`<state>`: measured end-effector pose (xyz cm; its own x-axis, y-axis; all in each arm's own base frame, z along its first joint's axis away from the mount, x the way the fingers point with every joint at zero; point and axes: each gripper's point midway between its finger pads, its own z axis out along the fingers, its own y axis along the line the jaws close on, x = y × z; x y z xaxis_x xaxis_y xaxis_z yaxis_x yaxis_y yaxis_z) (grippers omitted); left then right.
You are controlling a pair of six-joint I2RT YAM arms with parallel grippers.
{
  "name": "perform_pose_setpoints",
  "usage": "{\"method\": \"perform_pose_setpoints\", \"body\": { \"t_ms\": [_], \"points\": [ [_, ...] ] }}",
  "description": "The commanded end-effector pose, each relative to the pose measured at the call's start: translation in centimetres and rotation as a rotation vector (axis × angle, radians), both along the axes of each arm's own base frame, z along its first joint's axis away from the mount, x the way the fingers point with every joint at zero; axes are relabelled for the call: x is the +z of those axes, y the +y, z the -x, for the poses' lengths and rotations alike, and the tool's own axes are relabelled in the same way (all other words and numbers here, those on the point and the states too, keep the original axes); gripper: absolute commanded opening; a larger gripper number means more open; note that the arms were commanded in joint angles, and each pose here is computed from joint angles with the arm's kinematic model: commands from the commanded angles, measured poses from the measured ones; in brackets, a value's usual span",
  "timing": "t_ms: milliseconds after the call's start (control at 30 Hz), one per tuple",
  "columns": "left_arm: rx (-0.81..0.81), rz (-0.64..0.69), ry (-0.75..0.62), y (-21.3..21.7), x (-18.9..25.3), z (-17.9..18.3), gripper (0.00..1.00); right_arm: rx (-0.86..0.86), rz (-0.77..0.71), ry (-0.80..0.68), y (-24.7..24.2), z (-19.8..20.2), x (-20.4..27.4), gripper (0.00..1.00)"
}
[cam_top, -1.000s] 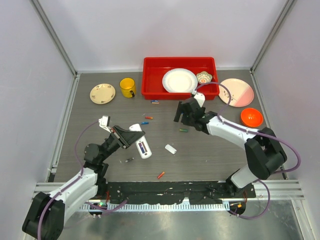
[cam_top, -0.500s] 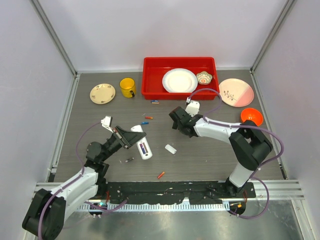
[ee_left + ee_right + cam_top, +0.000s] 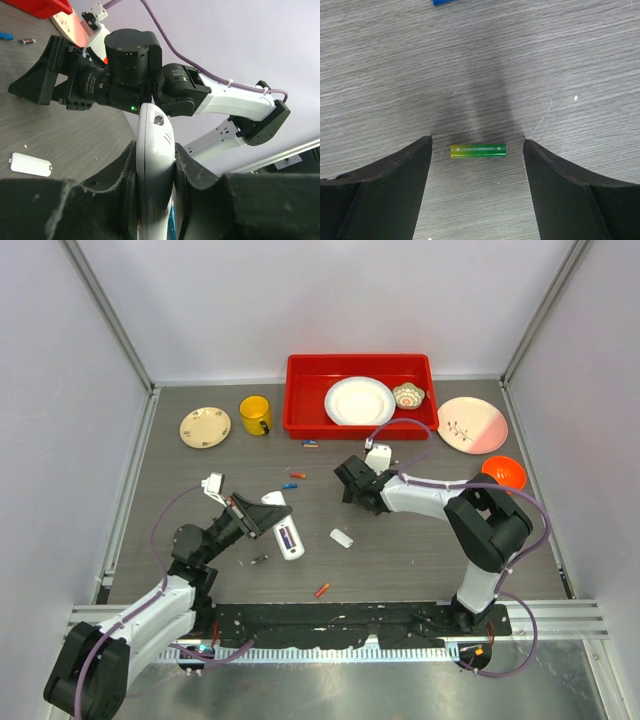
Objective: Load the batteries into the remote control
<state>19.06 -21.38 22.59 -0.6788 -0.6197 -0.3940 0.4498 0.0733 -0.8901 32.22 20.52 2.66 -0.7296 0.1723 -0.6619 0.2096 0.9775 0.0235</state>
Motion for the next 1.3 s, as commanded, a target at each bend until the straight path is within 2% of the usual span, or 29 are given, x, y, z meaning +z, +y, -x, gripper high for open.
{"method": "perform_pose_setpoints", "body": {
  "t_ms": [0,567,1100,1233,1267],
  "points": [
    [0.008,0.012,-0.044,0.1,0.7,0.3,0.0,0.012,-0.012,-0.039,0.9,-1.2,0.7,0.78],
    [0.011,0.006,-0.042,0.1,0.5,0.1,0.0,0.049,-0.004,-0.014,1.0,-0.8,0.0,0.69],
    [0.014,0.002,-0.033,0.1,0.3,0.1,0.0,0.062,-0.016,0.012,0.3,0.7,-1.0,0.53],
    [0.015,0.004,-0.033,0.2,0.3,0.1,0.0,0.083,-0.037,-0.015,0.6,0.6,0.0,0.38],
    [0.014,0.003,-0.031,0.2,0.3,0.2,0.0,0.094,-0.051,-0.03,0.7,0.5,0.3,0.31]
  ]
}}
